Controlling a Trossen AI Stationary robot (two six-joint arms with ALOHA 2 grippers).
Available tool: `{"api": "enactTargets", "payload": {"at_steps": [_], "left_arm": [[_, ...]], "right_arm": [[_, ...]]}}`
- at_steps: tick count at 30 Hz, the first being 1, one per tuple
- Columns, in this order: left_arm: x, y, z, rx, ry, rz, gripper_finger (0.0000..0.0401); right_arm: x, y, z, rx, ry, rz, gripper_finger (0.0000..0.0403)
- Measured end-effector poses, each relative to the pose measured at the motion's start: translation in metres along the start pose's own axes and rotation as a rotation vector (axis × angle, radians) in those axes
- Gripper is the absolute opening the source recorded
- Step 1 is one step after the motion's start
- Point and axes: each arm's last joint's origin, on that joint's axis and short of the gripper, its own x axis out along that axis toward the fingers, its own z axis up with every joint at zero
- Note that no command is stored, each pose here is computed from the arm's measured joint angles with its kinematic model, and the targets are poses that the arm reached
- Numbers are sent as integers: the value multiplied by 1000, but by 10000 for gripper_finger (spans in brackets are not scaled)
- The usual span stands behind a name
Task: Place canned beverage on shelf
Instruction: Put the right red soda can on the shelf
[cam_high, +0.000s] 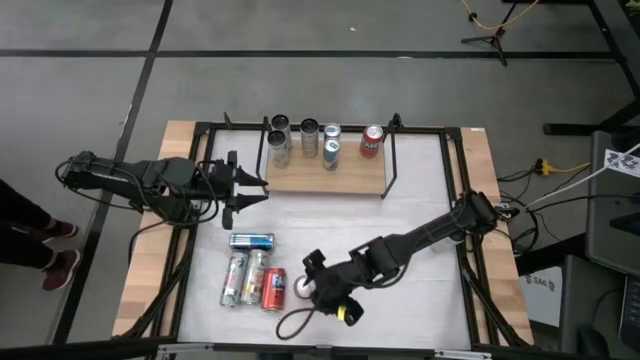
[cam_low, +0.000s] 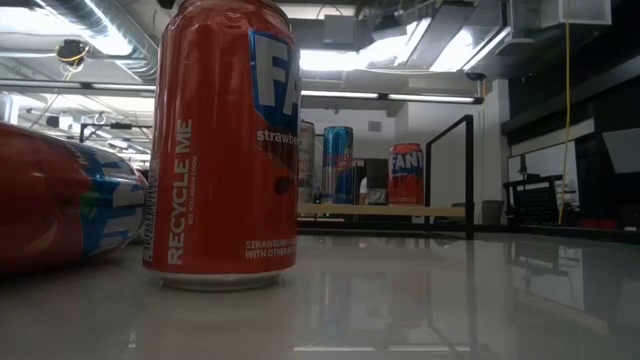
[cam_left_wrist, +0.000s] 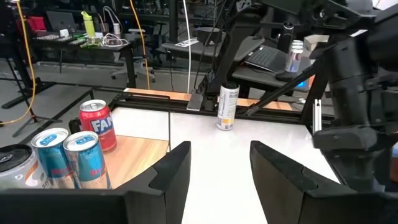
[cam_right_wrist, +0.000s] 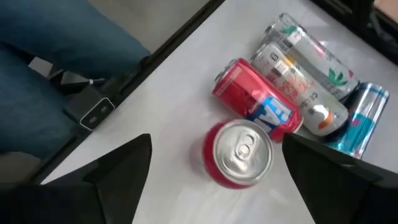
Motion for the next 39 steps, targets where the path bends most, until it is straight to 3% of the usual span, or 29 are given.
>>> {"api": "enactTargets", "payload": {"at_steps": [10, 17, 26, 29, 39], "left_arm": [[1, 0, 0, -3, 4, 0, 158], [2, 0, -1, -3, 7, 1, 158], [2, 0, -1, -2, 8, 1, 158], [2, 0, -1, -2, 10, 1, 158], [2, 0, -2, -1, 13, 2, 158]], "right_arm": [[0, -2, 7, -7, -76, -5, 356], [4, 0, 2, -55, -35, 21, 356], [3, -1, 1, -267, -65, 96, 356], [6, -9, -1, -332, -96, 152, 356], [3, -39, -11, -461, -149, 185, 356]]}}
